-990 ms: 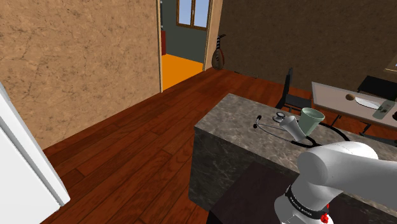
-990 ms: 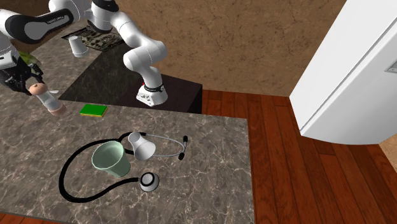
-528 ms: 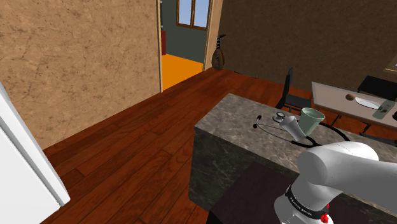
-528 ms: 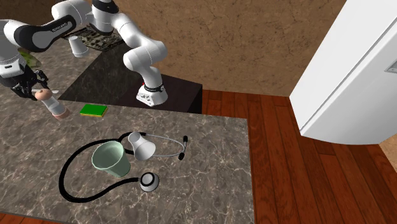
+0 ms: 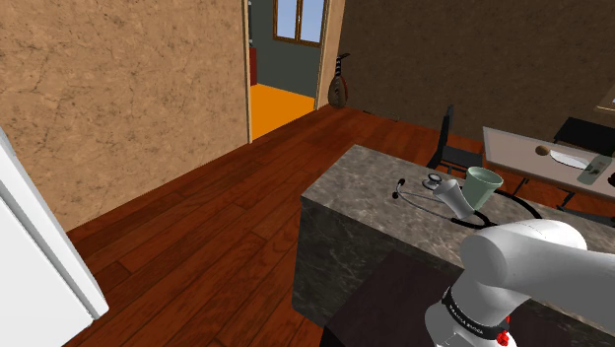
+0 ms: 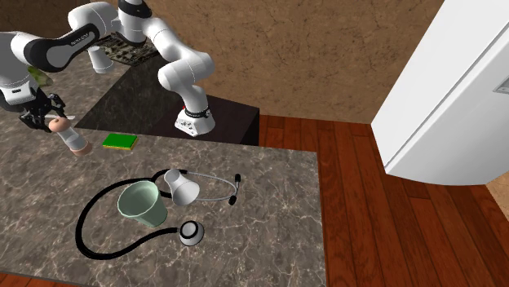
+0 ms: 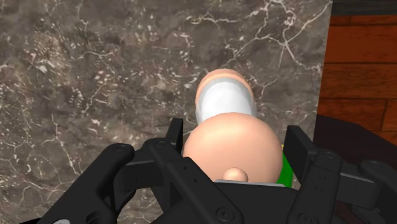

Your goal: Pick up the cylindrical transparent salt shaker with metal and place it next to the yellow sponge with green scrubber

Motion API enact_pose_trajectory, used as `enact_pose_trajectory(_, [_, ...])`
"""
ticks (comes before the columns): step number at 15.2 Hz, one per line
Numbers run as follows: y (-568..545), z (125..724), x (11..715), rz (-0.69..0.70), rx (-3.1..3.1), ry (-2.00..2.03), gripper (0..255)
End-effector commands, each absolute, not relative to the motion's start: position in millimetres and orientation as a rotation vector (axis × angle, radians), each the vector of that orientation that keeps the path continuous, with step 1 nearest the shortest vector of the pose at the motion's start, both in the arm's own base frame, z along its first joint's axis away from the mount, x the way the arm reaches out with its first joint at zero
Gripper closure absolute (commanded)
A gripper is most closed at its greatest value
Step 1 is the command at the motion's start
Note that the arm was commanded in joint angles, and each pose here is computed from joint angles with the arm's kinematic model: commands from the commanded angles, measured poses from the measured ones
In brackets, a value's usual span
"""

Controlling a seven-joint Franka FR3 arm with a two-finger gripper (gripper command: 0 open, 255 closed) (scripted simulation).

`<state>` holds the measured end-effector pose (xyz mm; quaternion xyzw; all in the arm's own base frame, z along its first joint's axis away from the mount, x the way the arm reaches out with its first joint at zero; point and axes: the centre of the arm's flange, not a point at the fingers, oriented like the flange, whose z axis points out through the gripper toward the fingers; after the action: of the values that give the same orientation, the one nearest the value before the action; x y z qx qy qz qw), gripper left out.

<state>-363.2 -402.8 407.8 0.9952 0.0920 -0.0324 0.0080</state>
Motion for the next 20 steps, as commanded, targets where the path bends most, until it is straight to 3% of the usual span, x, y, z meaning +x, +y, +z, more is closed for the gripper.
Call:
enact_pose_trajectory(1, [-403,408,-363,-0.102,3.111,0.288,255])
enact_pose_trajectory(2, [-403,408,-363,-0.102,3.111,0.288,255])
enact_pose_trajectory(3, [-403,408,-363,-0.102,3.111,0.288,0])
enact_pose_trajectory(8, [-403,408,-363,-0.102,3.111,0.288,0])
enact_pose_trajectory(12, [-402,458,-360,-0.102,3.111,0.288,0])
enact_pose_trajectory(20, [-402,458,-360,-0.102,3.110,0.288,0])
